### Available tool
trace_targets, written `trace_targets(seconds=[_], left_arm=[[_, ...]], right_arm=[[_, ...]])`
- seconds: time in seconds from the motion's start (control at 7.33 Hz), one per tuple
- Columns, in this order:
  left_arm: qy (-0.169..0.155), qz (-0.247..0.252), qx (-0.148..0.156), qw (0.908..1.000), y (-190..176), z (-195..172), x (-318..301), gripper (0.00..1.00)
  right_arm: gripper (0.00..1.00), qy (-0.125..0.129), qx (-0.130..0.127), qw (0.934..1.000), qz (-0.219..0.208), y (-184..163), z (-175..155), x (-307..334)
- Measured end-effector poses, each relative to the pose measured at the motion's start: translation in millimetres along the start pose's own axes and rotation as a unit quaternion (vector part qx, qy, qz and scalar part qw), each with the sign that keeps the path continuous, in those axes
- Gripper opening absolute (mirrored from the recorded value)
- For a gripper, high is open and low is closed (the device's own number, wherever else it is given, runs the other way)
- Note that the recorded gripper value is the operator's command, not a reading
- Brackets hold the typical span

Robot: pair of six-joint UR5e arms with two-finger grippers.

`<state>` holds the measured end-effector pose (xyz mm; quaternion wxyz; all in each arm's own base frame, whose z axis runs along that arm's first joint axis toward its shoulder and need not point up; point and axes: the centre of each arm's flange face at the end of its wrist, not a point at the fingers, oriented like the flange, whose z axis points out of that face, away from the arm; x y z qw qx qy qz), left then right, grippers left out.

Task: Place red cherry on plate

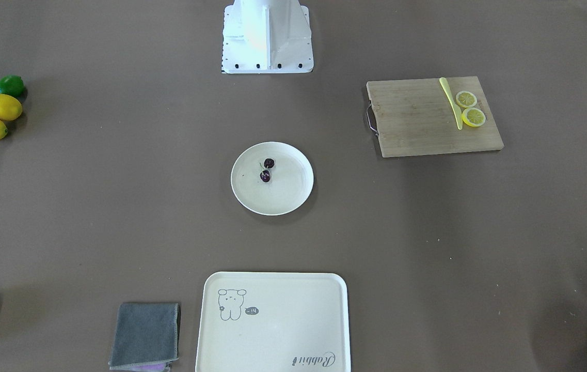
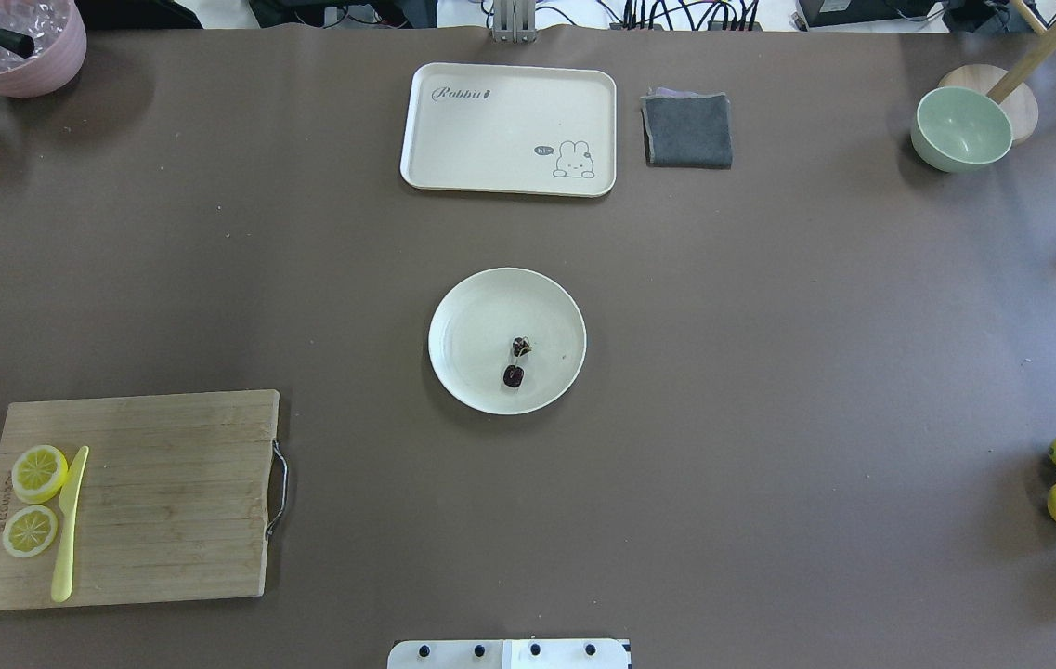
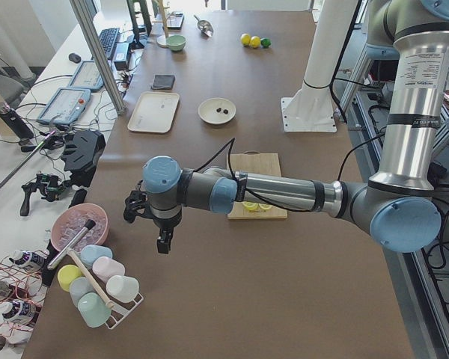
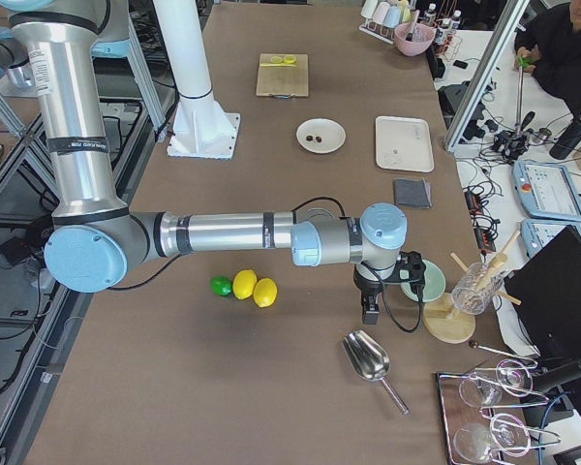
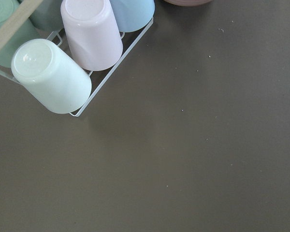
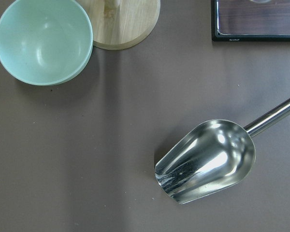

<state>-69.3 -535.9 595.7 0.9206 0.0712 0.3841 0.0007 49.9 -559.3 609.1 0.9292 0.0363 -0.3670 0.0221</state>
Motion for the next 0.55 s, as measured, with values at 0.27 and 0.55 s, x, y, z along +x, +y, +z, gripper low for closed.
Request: trace_targets(seconds=[0.27, 0.55], left_arm=[[-0.001, -0.001, 0.000, 1.0000, 0.1, -0.4, -0.6, 0.98], [-0.001, -0.002, 0.000, 1.0000, 0.5, -0.6, -1.3, 0.98]], right_arm=[[1.00, 0.000, 0.001, 1.0000, 0.000, 0.7, -0.2, 0.7], [1.00, -0.001, 0.002, 1.0000, -0.001, 0.7, -0.8, 0.8]])
